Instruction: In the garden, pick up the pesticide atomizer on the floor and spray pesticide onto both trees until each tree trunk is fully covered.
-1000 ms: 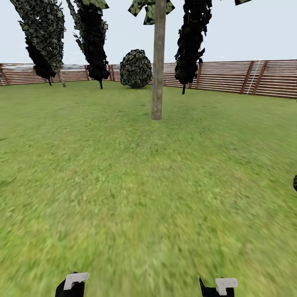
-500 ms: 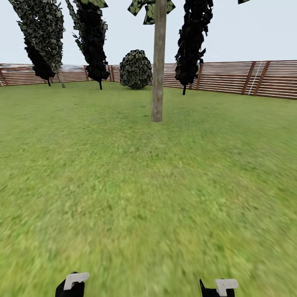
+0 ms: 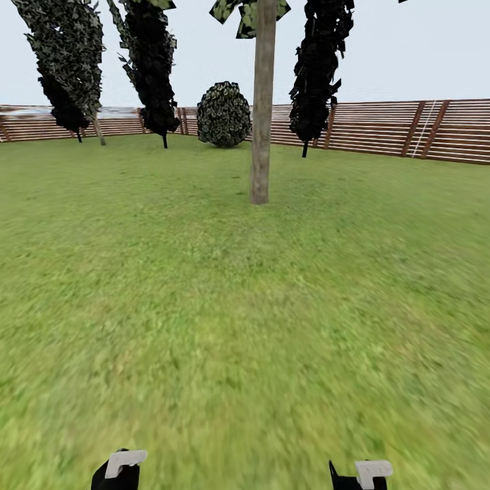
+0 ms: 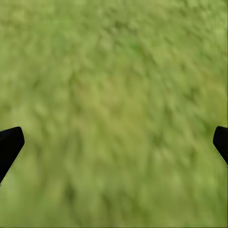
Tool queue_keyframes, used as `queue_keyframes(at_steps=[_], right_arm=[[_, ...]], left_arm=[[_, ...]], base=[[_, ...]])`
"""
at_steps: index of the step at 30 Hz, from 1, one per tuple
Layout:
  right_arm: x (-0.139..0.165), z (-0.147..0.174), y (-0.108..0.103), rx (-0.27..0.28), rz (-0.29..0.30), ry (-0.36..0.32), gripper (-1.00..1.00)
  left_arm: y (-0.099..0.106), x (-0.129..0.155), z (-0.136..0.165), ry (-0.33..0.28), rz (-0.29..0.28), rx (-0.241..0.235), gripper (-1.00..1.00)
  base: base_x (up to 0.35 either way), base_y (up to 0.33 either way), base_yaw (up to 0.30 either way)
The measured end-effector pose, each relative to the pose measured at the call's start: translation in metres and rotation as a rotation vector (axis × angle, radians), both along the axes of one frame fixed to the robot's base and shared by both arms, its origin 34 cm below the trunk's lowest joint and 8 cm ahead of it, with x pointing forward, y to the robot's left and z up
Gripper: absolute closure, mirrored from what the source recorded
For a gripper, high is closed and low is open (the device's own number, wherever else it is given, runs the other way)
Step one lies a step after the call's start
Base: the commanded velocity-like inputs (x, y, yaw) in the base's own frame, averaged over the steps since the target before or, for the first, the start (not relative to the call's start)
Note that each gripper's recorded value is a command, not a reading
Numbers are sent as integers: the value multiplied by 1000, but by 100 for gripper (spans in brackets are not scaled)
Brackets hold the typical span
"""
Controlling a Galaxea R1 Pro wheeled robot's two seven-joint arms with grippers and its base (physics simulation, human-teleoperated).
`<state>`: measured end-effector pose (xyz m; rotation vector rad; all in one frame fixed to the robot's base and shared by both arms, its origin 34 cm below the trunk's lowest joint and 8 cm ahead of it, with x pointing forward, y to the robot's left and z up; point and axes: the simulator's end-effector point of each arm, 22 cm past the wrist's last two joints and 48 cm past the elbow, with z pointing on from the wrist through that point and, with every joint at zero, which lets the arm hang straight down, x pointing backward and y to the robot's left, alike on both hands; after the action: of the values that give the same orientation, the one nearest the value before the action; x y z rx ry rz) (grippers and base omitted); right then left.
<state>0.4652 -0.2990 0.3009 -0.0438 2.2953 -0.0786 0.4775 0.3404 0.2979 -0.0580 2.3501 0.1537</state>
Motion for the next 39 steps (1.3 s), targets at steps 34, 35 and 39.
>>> queue_keyframes(at_steps=[34, 35, 39], right_arm=[[0, 1, -3, 21, -44, -5, -100], [1, 1, -1, 23, -44, -5, -100], [2, 1, 0, 28, -46, -9, -100]], left_arm=[[18, 3, 5, -14, 2, 24, 100], [18, 3, 5, -13, 2, 24, 100], [24, 1, 5, -9, 8, 32, 100]], base=[[338, 0, 0], [339, 0, 0], [339, 0, 0]])
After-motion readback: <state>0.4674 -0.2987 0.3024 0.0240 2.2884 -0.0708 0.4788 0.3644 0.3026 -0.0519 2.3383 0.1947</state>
